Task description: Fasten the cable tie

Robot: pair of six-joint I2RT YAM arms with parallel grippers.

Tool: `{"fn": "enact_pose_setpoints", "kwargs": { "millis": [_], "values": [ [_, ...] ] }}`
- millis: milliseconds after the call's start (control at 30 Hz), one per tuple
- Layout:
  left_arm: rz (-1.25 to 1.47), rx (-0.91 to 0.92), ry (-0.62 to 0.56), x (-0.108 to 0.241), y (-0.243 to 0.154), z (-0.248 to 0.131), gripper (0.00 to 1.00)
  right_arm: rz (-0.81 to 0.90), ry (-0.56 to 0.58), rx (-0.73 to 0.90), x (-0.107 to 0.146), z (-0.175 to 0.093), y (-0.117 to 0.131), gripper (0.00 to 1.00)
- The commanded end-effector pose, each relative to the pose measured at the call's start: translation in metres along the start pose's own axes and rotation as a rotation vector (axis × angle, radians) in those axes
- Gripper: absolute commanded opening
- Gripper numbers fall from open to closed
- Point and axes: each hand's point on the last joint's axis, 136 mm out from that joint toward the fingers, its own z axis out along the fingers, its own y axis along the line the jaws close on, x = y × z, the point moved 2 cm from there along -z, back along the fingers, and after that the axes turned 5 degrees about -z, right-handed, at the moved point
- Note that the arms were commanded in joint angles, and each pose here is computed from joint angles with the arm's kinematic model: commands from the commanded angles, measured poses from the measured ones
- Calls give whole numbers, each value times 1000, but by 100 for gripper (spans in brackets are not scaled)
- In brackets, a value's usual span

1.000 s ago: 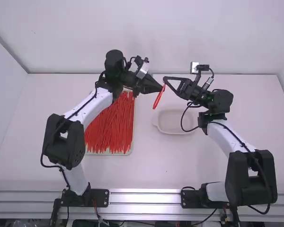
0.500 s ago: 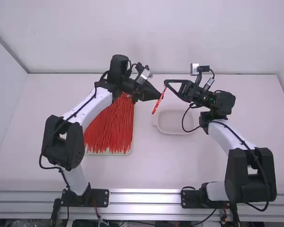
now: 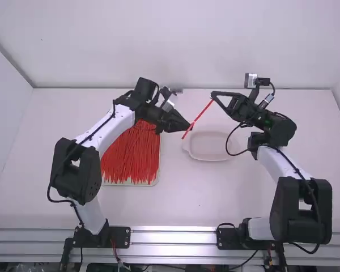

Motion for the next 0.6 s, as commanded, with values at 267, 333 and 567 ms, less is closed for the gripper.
{"fn": "enact_pose_setpoints", "kwargs": {
  "millis": [267, 333, 567],
  "values": [
    [87, -15, 31, 23, -10, 1, 2, -19, -190, 47, -48, -29, 7, 0],
    [79, -13, 31, 24, -12, 1, 2, -23, -193, 48, -50, -30, 7, 0],
    [84, -12, 34, 27, -16, 1, 2, -30, -184, 36, -55, -28, 14, 0]
  ]
}}
